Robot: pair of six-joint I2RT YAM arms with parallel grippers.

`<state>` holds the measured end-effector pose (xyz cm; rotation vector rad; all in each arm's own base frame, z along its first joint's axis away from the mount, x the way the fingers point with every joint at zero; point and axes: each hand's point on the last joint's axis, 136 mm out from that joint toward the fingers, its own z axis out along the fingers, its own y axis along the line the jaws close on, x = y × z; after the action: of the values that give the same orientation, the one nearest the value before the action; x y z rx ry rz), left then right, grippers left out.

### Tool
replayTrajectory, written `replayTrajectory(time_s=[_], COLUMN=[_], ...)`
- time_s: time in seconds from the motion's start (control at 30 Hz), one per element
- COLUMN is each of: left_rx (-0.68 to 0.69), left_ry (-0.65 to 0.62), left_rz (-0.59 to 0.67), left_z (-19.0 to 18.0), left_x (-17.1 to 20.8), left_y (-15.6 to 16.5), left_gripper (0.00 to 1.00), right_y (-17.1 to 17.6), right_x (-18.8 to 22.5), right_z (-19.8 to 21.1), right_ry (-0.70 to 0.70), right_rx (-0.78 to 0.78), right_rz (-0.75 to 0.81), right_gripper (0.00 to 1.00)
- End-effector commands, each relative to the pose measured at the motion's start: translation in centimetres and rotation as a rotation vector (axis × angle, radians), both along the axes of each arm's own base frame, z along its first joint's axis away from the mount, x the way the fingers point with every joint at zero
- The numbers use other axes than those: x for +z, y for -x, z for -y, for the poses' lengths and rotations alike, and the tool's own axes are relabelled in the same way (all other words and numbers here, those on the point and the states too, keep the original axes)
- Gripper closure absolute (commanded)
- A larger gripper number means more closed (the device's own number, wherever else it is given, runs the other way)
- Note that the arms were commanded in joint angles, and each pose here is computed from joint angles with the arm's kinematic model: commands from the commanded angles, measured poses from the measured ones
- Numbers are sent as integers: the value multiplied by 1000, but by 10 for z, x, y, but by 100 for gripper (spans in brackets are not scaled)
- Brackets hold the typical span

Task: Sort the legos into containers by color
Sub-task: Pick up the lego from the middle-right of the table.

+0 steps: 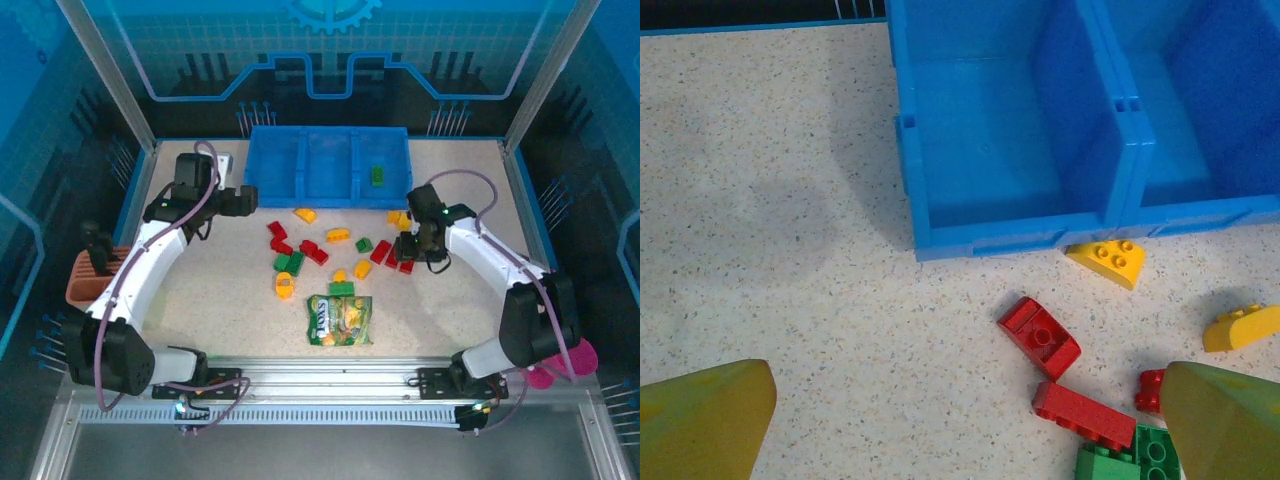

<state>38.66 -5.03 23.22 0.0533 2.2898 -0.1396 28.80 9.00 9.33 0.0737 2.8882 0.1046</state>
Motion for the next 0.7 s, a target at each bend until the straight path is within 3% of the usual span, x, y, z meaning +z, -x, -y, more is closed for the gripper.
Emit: replayTrajectory(time_s=[0.0,0.3,0.67], left_rx=[-33,-25,-21], left_ry=[22,8,-4], left_rz=[-13,-1,4], left_z=[8,5,3], left_x=[-7,-6,-6], left_y=[1,5,6], left_gripper=[1,1,1], right_y=[6,1,-5], right_x=[-4,-37,-66], right_z=[-9,-10,5], right_ry=[-66,-65,38], right_rx=[-59,-44,-36], right_rz=[-7,-78,-131], right_gripper=[43,41,40])
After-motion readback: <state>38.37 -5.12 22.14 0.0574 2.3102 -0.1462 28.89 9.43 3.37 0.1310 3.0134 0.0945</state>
